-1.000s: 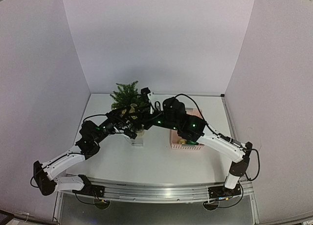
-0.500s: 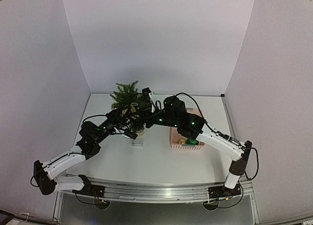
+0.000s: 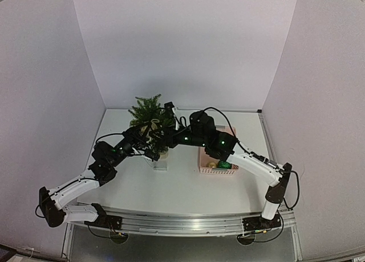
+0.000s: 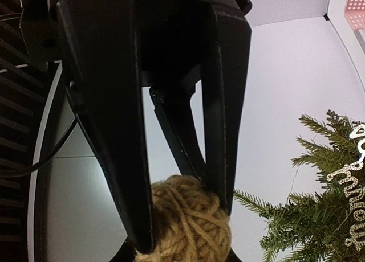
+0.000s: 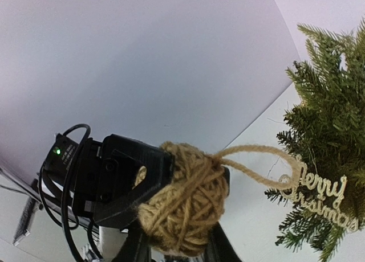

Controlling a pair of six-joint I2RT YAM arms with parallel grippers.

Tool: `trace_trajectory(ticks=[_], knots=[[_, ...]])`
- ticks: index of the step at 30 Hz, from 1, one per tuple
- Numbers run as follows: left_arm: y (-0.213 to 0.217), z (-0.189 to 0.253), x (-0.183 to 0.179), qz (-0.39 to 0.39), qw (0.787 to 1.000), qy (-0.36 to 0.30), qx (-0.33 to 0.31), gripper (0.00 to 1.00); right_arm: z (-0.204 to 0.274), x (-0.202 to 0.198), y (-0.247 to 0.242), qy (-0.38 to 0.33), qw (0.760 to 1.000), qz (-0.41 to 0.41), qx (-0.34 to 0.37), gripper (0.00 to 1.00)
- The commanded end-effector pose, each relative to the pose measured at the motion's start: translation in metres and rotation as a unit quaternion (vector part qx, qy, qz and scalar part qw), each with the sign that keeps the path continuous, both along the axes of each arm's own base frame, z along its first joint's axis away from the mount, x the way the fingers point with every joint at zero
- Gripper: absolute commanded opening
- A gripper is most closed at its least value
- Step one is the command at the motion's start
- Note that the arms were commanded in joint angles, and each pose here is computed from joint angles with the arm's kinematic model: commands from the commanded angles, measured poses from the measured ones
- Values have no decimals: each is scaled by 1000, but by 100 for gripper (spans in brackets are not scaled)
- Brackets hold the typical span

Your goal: Decorate the small christmas tree

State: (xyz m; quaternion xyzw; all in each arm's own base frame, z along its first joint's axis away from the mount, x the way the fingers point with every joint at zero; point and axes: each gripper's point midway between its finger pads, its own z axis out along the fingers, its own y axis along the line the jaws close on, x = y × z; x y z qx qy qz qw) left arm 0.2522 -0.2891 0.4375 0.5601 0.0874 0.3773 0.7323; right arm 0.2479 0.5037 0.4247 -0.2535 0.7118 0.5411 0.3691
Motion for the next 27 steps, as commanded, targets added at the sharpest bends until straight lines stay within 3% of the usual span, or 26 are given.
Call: trace_trajectory(ticks=[1, 3, 5, 7, 14, 19, 27], knots=[[-3, 6, -14, -25, 1000, -10, 2, 0, 17, -2, 5, -18, 999, 6, 26, 10], [-2, 2, -13, -21, 1000, 2, 7, 6, 13, 1, 2, -18, 1000, -2, 22, 1], [-1, -5, -12, -18, 999, 19, 19, 15, 12, 4, -3, -20, 1000, -13, 19, 0], [1, -11, -14, -18, 999, 31, 30, 18, 13, 5, -8, -23, 999, -19, 18, 0], [2, -15, -16, -20, 998, 37, 37, 10, 16, 4, -11, -26, 999, -11, 21, 1], [2, -15, -16, -18, 999, 29, 41, 10, 14, -1, -10, 2, 1000, 8, 28, 25], [0, -12, -17, -14, 999, -16, 39, 10, 32, -6, 3, 97, 987, 41, 119, 47]])
